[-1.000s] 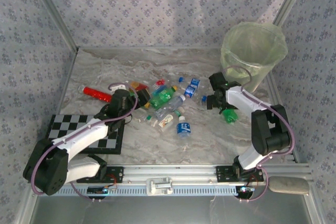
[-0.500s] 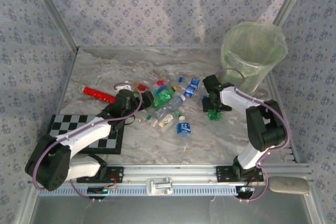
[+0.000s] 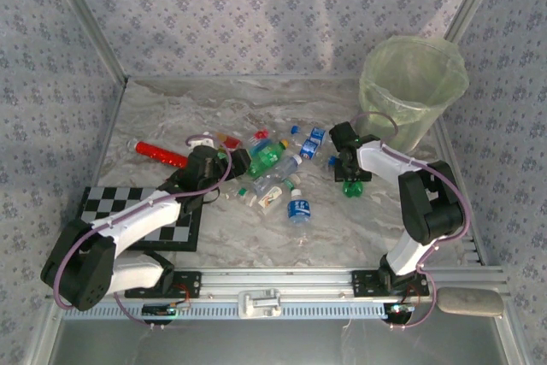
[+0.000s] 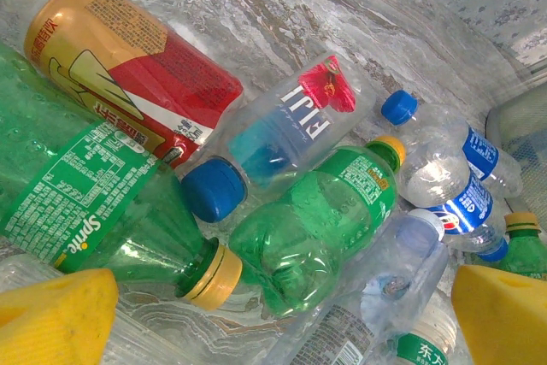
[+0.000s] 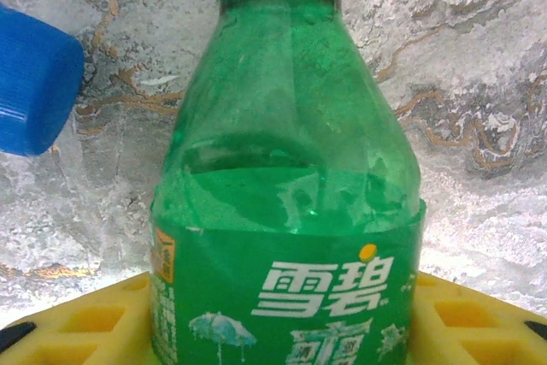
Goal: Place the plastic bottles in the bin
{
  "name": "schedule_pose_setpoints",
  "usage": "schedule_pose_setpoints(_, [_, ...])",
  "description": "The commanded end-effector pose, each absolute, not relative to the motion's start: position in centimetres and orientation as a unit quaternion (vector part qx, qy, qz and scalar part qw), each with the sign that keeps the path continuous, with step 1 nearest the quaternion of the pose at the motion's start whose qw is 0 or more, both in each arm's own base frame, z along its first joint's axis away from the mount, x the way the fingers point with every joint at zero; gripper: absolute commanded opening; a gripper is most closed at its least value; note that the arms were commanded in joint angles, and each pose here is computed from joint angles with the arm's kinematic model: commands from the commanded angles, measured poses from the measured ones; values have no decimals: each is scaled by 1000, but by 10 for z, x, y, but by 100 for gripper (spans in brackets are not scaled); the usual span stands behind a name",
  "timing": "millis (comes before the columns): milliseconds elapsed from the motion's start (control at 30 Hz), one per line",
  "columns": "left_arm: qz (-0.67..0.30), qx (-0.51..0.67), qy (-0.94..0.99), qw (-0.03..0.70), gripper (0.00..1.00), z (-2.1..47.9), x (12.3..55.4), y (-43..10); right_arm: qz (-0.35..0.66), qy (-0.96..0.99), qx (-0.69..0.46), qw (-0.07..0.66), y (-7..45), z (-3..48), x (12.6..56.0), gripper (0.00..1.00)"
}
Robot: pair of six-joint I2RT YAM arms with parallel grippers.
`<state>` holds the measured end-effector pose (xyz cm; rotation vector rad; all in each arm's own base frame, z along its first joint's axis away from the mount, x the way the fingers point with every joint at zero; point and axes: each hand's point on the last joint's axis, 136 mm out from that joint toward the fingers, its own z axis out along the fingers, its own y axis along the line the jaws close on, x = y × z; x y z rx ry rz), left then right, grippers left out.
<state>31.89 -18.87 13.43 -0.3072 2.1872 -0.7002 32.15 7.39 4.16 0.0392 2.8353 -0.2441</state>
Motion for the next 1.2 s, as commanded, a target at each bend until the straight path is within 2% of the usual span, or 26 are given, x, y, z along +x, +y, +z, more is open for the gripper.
schedule_pose_setpoints(0, [-282,-113,860,410,100,145,324,-194,-74,982,14,173,78,56,322,52])
schedule_pose_setpoints(67, [-282,-113,860,410,100,145,324,-194,-64,980,6,187,81,66,321,51])
schedule_pose_setpoints(267, [-286,-111,859,410,100,146,326,-197,37,953,-41,297,121,124,334,50])
schedule_pose_setpoints(633, [-299,-94,855,412,100,151,322,-207,194,855,-120,466,176,269,347,49])
schedule_pose_setpoints(900, [-302,-75,855,415,100,155,316,-214,204,788,-162,557,185,374,362,48])
schedule_pose_setpoints(1167, [-296,-55,858,417,100,158,310,-221,124,762,-92,629,129,444,393,47])
